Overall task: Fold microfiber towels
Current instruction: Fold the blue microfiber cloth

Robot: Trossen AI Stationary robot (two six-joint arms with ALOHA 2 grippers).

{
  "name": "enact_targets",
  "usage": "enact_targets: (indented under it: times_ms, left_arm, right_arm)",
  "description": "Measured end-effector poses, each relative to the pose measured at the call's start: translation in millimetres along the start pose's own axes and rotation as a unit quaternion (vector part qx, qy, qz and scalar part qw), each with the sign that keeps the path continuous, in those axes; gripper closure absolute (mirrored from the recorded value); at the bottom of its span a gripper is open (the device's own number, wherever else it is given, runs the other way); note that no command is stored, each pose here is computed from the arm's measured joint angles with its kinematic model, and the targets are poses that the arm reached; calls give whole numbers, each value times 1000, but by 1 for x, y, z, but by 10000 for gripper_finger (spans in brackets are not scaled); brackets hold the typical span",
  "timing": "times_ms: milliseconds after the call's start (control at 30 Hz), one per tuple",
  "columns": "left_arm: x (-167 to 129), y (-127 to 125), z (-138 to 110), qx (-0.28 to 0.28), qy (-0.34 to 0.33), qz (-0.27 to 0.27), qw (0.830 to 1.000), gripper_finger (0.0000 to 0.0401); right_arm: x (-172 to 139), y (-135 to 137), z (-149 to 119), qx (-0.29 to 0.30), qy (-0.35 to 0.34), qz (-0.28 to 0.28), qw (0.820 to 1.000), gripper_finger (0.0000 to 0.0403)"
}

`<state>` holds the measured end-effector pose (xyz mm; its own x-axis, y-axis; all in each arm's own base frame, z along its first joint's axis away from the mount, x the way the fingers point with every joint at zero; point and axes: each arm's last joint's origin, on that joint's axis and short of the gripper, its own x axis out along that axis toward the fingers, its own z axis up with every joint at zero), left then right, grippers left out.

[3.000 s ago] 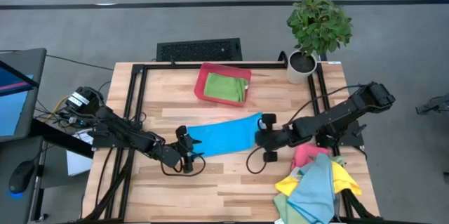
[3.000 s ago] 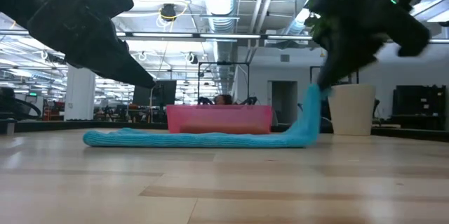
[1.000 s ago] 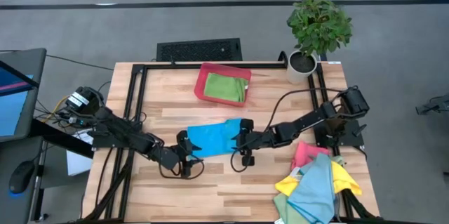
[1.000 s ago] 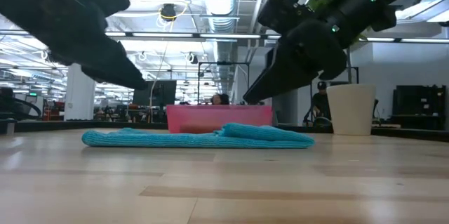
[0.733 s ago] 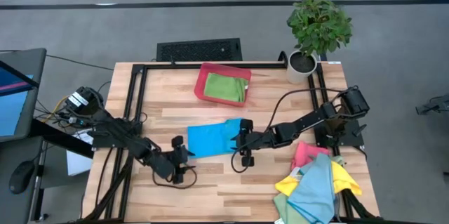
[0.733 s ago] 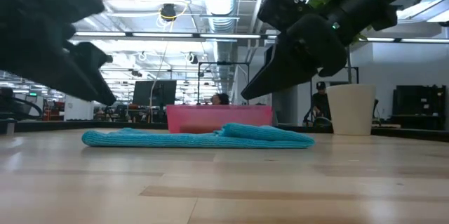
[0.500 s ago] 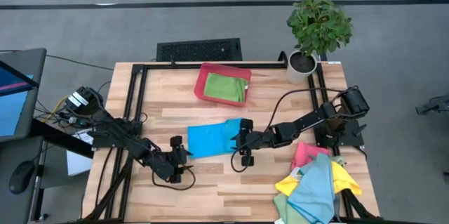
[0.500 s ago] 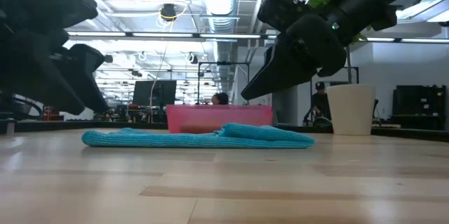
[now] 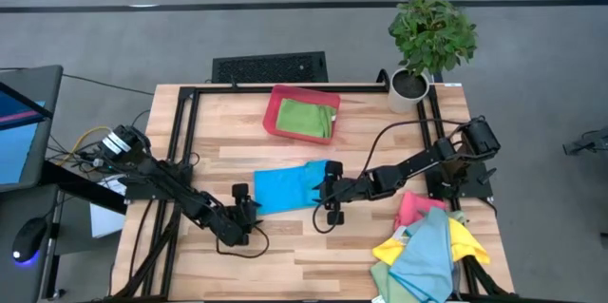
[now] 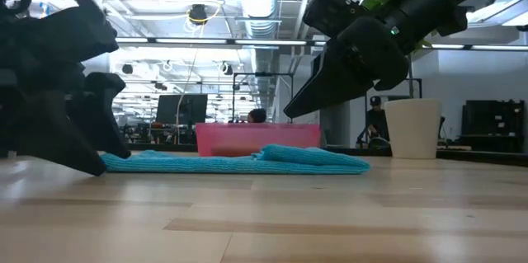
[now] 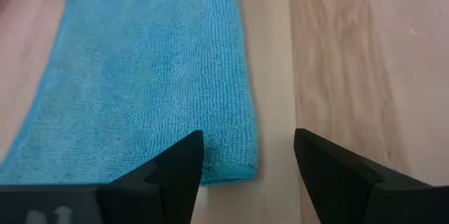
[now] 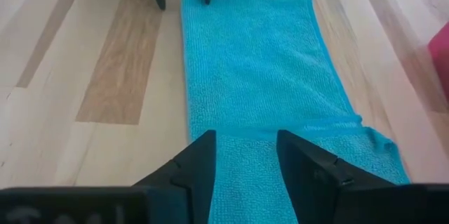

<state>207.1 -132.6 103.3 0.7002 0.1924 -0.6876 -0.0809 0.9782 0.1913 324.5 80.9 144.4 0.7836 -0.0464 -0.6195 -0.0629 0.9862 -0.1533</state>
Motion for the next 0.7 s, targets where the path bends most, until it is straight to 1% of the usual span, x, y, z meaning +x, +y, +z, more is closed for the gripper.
enact_targets:
  times_ms: [133, 200, 267, 367, 500, 600, 633, 700]
  left_arm:
    - [2, 2, -1, -13, 15, 0, 1000, 186]
    - [2, 3, -2, -24, 25, -3, 999, 199]
    - [3, 4, -2, -26, 32, -5, 999, 223]
    - [4, 6, -2, -28, 34, -2, 999, 272]
    - [5, 9, -3, -27, 29, 18, 999, 340]
    - [5, 10, -3, -22, 28, 37, 999, 384]
    - [6, 10, -2, -19, 28, 43, 999, 392]
    - [5, 9, 3, -14, 24, 44, 999, 395]
  right_arm:
    - [0, 1, 0, 6, 0, 1, 1000, 228]
    - [0, 1, 0, 11, 2, 1, 1000, 228]
    - [0, 1, 0, 11, 2, 1, 1000, 228]
    - [0, 0, -1, 15, 4, -3, 1000, 228]
    - [0, -2, -3, 39, 15, -6, 999, 228]
    - [0, -3, -6, 39, 28, -10, 999, 228]
    - [0, -3, -6, 39, 31, -10, 999, 228]
    - [1, -4, -7, 40, 33, -12, 999, 228]
